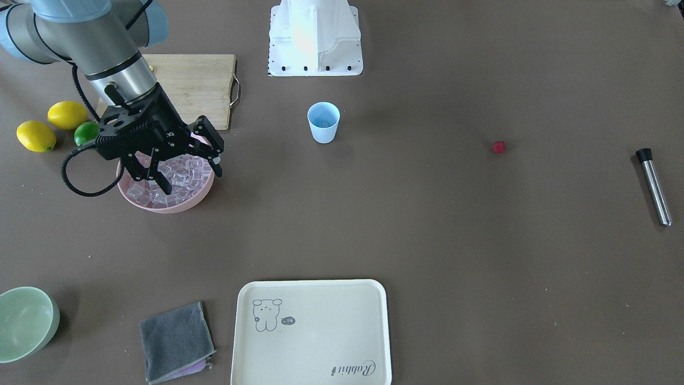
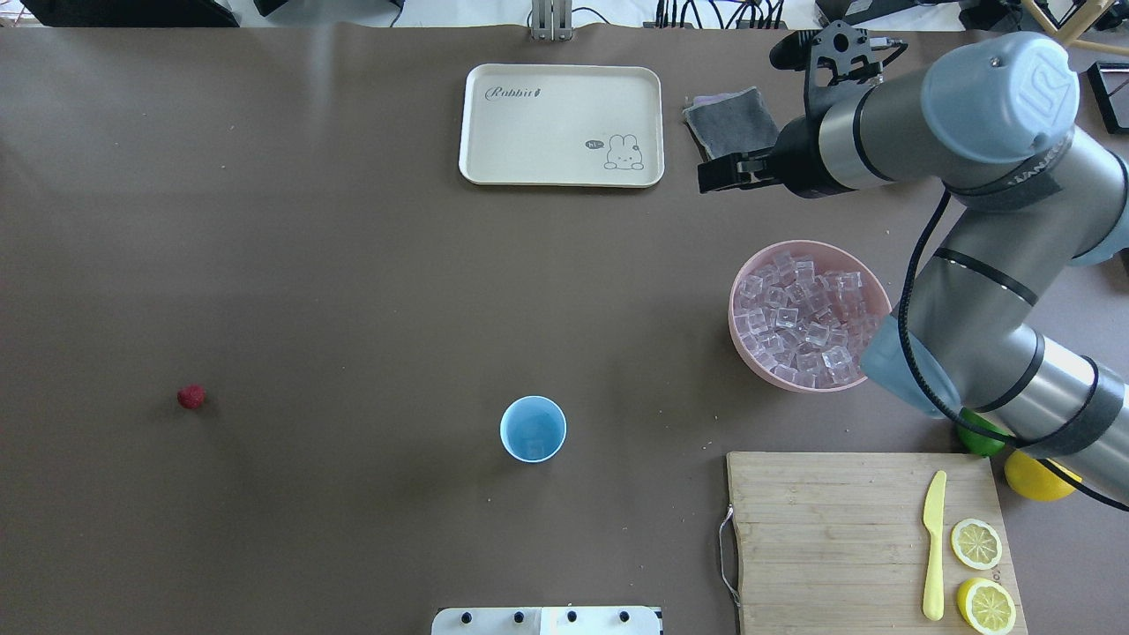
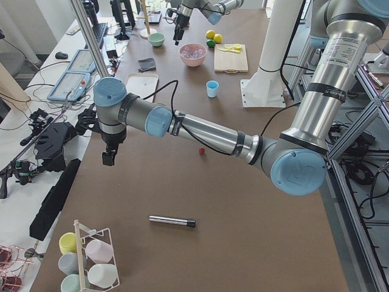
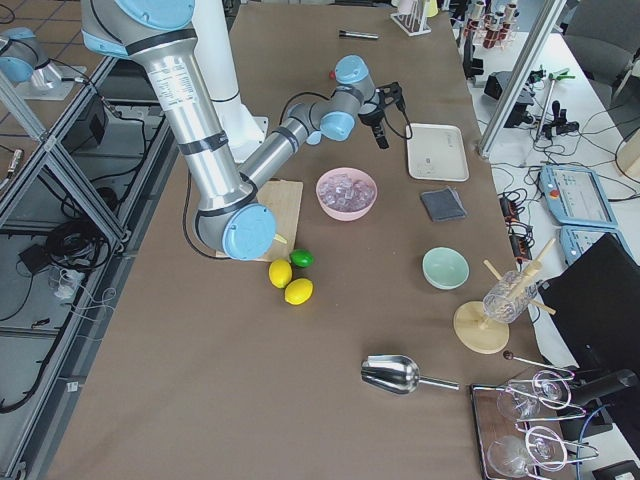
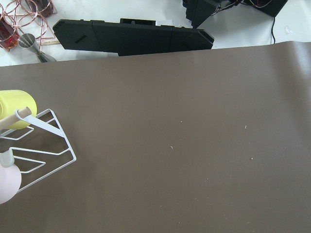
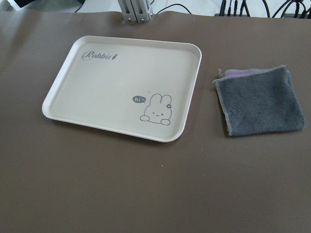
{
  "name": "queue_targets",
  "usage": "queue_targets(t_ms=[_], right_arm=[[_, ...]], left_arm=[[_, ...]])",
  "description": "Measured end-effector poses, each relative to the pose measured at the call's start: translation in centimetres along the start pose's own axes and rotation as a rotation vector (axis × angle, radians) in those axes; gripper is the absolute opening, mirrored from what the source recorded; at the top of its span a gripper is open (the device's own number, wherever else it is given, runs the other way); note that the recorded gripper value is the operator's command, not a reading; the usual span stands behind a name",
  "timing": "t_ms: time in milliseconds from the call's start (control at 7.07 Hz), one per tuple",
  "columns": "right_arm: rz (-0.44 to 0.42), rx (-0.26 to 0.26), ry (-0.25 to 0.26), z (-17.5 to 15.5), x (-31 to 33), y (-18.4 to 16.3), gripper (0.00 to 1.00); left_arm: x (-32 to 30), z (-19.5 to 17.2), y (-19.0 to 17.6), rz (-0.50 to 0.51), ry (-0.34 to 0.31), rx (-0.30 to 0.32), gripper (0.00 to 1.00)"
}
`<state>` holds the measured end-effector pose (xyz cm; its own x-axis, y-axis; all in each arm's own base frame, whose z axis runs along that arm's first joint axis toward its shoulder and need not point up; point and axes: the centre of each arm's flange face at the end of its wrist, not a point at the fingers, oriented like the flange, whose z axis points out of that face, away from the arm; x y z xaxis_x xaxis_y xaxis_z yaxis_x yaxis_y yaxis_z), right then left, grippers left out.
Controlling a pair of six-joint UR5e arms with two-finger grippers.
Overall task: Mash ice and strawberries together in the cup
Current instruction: 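Move the right gripper back over the pink bowl of ice cubes, then lower the right gripper into the bowl and grasp another ice cube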
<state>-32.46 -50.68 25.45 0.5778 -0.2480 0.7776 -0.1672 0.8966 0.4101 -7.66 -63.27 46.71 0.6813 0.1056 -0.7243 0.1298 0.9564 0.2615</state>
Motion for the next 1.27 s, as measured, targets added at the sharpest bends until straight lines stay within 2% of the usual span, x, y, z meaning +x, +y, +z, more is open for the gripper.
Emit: queue_targets(t_ms=[283, 566, 848, 990, 1273], right_arm=[[-0.033, -0.082, 0.052, -0.4, 3.7, 0.4, 1.0], [-0.011, -0.147, 0.105, 0.8, 7.3, 3.2, 1.0], [0.013, -0.215, 0.128, 2.7, 8.3, 6.7, 1.0], [0.047, -0.235, 0.136, 3.8, 7.3, 8.3, 1.0], [0.106, -0.23, 0.176, 5.7, 5.5, 10.7, 1.0]], left_arm=[[0.2, 0.0, -0.1, 0.006, 0.0, 0.001, 0.99], [0.5, -0.1, 0.0, 0.013, 0.001, 0.006, 0.99], [0.9, -0.5, 0.1, 0.024, -0.001, 0.015, 0.99], [1.2, -0.7, 0.1, 0.03, -0.001, 0.02, 0.99], [1.5, -1.1, 0.1, 0.039, -0.001, 0.028, 0.99]])
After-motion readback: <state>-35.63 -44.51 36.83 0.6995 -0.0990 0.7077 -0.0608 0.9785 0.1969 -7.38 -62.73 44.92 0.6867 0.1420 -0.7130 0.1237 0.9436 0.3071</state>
